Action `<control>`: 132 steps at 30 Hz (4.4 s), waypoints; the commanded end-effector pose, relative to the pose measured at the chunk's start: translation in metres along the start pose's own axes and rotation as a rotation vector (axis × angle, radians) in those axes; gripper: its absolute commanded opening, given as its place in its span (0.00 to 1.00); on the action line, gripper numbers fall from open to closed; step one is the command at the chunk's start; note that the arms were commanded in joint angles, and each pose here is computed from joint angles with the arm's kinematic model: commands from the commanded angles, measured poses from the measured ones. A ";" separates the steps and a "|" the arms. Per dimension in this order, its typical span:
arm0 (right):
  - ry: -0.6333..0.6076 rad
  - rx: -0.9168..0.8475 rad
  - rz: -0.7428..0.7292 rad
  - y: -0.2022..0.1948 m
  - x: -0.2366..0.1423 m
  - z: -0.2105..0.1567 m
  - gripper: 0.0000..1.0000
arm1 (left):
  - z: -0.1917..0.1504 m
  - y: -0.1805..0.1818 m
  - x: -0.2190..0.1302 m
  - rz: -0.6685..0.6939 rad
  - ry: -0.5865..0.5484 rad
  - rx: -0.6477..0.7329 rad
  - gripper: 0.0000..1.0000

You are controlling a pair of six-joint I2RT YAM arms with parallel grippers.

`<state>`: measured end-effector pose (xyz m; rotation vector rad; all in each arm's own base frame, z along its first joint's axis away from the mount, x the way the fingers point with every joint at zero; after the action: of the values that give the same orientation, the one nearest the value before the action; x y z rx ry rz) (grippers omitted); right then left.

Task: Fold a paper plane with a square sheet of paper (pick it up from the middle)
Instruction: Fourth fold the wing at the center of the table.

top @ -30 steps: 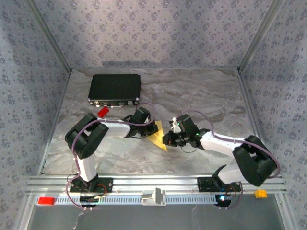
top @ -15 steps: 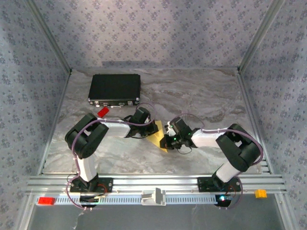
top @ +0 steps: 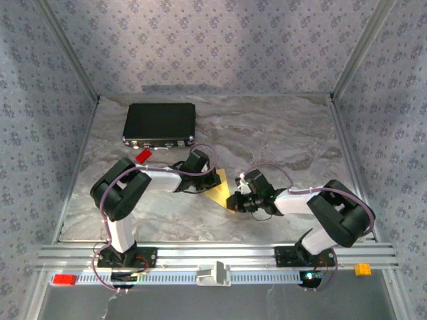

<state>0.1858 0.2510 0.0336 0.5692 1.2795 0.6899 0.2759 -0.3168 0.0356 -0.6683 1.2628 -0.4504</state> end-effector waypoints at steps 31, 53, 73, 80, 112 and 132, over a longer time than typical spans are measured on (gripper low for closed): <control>-0.049 -0.013 -0.009 0.039 -0.030 0.034 0.03 | -0.012 0.029 0.007 0.088 0.022 -0.016 0.03; 0.086 0.145 -0.112 -0.023 0.013 0.007 0.01 | -0.007 0.017 0.002 0.059 0.013 0.005 0.04; 0.070 0.181 -0.100 -0.028 0.016 0.004 0.00 | -0.025 -0.005 0.003 0.009 0.038 0.020 0.04; 0.092 0.189 -0.140 -0.038 0.015 -0.007 0.00 | -0.017 0.022 0.006 0.075 0.011 -0.014 0.03; 0.149 0.182 -0.142 -0.051 0.013 -0.033 0.00 | 0.070 0.054 -0.024 0.156 -0.087 -0.079 0.04; 0.118 0.173 -0.151 -0.045 0.012 -0.023 0.00 | 0.024 -0.009 -0.043 0.003 -0.078 0.091 0.09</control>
<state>0.2076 0.2605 0.0312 0.6592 1.2888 0.6771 0.3041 -0.2771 0.0834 -0.6426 1.1335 -0.4110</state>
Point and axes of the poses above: each hand's point on the last joint's axis, 136 mm out from that joint toward the fingers, its own x axis out along the fingers, its own y axis along the line the jaws close on, z = x × y, the point moved 2 cm from there along -x, back along the fingers, and after that the axes turned 1 degree about x, right-handed, at the moved point
